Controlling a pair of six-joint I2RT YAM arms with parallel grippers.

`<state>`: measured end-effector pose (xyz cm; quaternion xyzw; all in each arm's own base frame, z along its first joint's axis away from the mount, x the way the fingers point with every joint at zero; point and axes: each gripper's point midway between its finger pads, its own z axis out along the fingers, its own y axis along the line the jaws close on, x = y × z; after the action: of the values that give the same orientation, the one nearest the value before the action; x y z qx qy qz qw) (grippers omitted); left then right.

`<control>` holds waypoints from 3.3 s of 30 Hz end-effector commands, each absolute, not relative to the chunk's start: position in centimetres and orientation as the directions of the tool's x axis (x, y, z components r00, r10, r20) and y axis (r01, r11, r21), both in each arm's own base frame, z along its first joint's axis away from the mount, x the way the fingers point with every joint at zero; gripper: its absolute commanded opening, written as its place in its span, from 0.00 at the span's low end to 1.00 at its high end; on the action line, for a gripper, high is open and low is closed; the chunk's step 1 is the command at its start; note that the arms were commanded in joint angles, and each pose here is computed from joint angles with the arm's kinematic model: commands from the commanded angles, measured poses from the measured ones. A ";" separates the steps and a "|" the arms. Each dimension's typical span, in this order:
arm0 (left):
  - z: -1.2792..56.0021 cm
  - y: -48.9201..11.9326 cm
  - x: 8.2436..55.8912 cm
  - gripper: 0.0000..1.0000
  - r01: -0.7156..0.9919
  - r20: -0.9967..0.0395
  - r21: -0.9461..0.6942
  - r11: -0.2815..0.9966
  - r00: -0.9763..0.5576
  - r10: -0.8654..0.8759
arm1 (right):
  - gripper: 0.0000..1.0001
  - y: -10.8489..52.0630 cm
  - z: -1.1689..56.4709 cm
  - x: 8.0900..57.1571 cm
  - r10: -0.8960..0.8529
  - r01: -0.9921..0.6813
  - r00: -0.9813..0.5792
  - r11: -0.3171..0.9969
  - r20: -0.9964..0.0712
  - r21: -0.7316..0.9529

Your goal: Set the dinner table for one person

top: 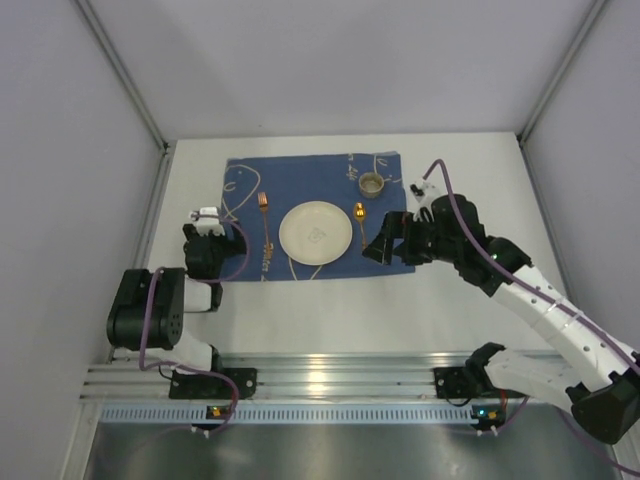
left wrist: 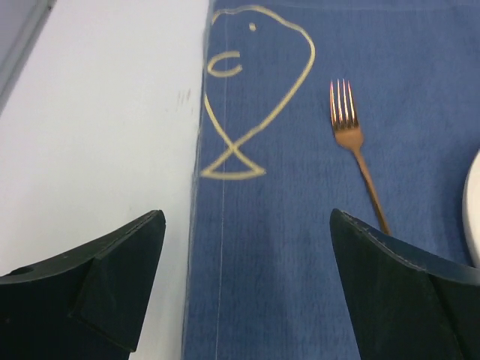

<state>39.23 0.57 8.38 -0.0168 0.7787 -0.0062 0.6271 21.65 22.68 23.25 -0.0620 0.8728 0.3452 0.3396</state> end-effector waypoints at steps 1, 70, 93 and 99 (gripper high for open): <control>8.0 -0.2 37.4 0.98 0.028 -0.994 -0.064 0.998 -0.095 -0.061 | 1.00 24.3 25.7 22.6 0.122 -0.435 -0.698 0.711 -0.706 0.552; 8.3 0.1 39.2 0.99 0.011 -0.986 -0.061 0.998 -0.157 -0.059 | 1.00 -0.1 12.0 38.1 -0.028 -0.033 -0.028 0.999 -0.999 -0.027; 8.3 0.1 39.2 0.99 0.012 -0.986 -0.061 0.998 -0.157 -0.058 | 1.00 0.0 12.1 38.1 -0.030 -0.033 -0.027 0.999 -0.999 -0.029; 8.2 0.0 39.2 0.98 0.014 -0.986 -0.061 0.998 -0.158 -0.058 | 1.00 -0.1 12.1 38.2 -0.030 -0.031 -0.025 0.999 -0.999 -0.029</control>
<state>38.09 0.13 5.51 -0.0186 0.7904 -0.0219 0.6119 36.95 -0.47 9.01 -0.0169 0.7532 -0.0098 0.6575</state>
